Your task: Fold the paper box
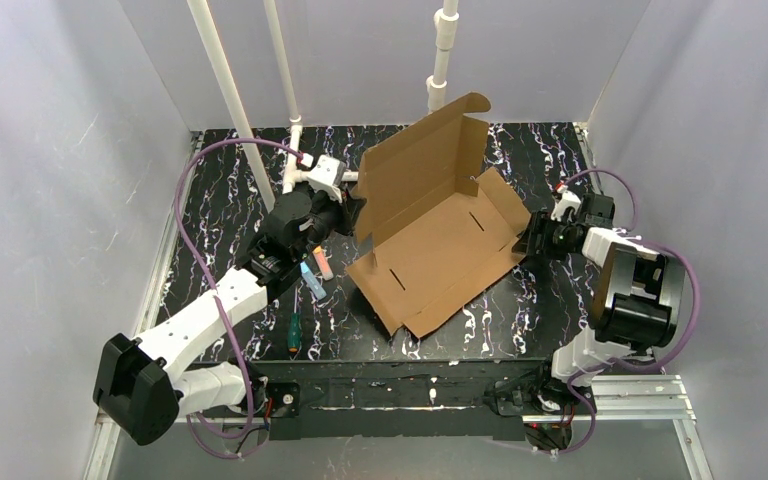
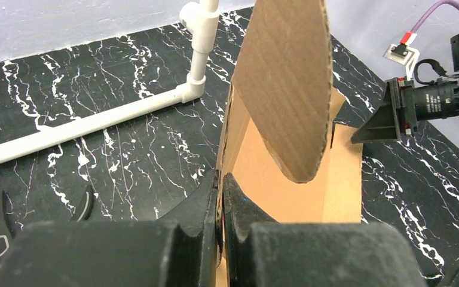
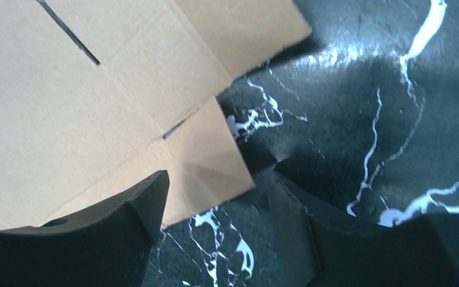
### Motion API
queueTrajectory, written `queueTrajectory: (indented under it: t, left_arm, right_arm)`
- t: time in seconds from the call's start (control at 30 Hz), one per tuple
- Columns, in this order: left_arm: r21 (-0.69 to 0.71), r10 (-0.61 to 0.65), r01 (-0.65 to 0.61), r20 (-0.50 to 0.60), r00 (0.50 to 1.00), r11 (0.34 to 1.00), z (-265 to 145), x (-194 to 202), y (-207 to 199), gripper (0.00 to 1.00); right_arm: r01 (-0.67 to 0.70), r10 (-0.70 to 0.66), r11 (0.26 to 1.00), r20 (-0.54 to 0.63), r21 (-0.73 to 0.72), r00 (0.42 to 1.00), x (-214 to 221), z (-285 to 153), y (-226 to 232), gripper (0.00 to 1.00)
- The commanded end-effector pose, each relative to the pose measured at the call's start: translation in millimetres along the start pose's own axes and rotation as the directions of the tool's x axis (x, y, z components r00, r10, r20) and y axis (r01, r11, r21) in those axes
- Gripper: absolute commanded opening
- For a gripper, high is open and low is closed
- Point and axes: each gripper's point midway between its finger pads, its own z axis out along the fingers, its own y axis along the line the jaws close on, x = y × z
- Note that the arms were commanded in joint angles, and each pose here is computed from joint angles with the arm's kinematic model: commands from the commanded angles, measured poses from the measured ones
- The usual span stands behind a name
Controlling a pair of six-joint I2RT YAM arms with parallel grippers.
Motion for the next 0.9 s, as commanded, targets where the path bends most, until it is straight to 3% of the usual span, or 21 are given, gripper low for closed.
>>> queueTrajectory:
  t: [0.0,0.07,0.27,0.5,0.87]
  left_arm:
    - [0.017,-0.011,0.010,0.072,0.997,1.000,-9,-22,-3,0.00]
    - [0.017,-0.013,0.012,0.072,0.997,1.000,-9,-21,-3,0.00]
    - [0.016,-0.019,0.018,0.062,0.998,1.000,-6,-18,-3,0.00]
    - [0.051,-0.024,0.021,0.058,0.998,0.998,-6,-19,-10,0.00]
    - [0.060,-0.034,0.030,0.059,0.998,0.998,-7,-20,-12,0.00]
  right_arm:
    - [-0.056,0.057,0.992,0.002,-0.109,0.998,-3,14,11,0.61]
    - [-0.032,0.032,0.990,0.001,-0.135,0.999,-3,14,14,0.48]
    - [0.172,-0.160,0.978,0.106,-0.118,0.981,-19,-6,23,0.35]
    - [0.393,-0.370,0.911,0.174,-0.123,0.913,-19,-26,56,0.37]
    - [0.521,-0.526,0.819,0.046,-0.241,0.849,27,-30,80,0.42]
